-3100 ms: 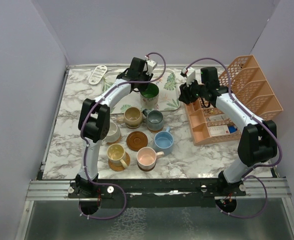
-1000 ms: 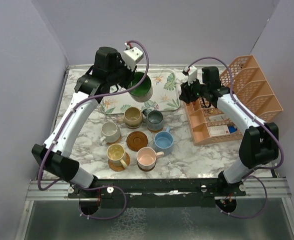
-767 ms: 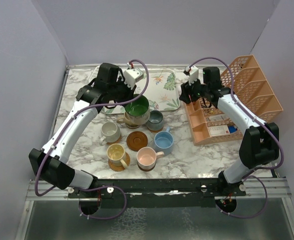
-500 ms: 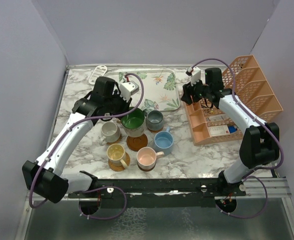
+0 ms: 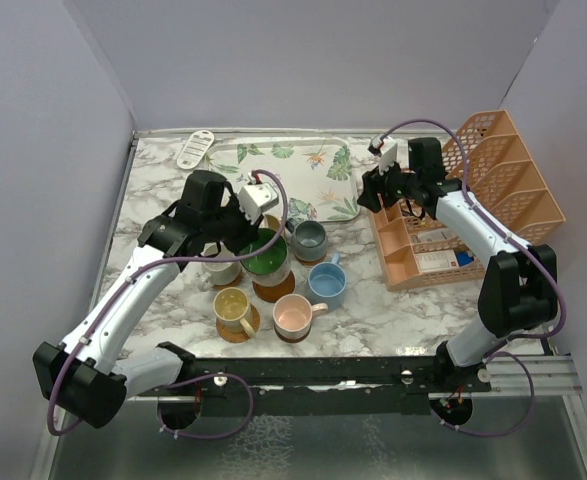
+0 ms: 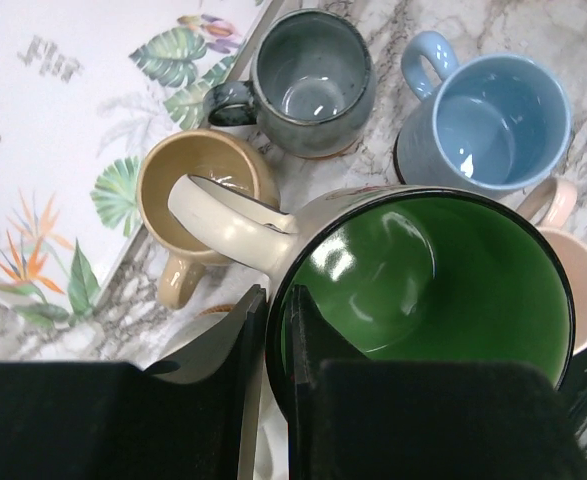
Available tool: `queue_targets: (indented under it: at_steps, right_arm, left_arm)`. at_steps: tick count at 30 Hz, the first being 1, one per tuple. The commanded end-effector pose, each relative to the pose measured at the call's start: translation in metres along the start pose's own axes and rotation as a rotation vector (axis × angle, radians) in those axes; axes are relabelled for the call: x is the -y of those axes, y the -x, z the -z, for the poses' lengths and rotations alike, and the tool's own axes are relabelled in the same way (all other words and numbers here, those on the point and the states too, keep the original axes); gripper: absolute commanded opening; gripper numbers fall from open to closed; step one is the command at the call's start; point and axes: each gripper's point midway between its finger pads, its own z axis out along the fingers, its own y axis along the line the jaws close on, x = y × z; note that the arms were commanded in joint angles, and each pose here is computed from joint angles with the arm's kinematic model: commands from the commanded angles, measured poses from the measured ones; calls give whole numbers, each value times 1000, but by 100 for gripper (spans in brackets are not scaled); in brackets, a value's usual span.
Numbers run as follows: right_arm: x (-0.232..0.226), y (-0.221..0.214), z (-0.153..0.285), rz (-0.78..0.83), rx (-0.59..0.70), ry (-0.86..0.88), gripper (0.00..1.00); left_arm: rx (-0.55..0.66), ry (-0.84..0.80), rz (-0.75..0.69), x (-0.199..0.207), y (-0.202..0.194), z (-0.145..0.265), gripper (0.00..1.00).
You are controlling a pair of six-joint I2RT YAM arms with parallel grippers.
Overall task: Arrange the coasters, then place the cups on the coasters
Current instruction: Place the cup on the coaster.
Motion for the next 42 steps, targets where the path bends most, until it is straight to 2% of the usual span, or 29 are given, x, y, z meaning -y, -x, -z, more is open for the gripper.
queue_targets:
  at_steps: [1,8,19,42]
  right_arm:
    - [-3,10,5,42,44,26,57]
    - [-10,9,5,38,51,62,57]
    - [-17,9,5,29,53,102,57]
    - [-19,3,1,24,32,126,57]
  left_arm:
    - [151,-101,-272,13,40,13,0]
    - [62,-247,-427,20,31,4,0]
    - [88,-417,-582,36,33,-3,0]
    - [11,-518,-599,31,9,-36,0]
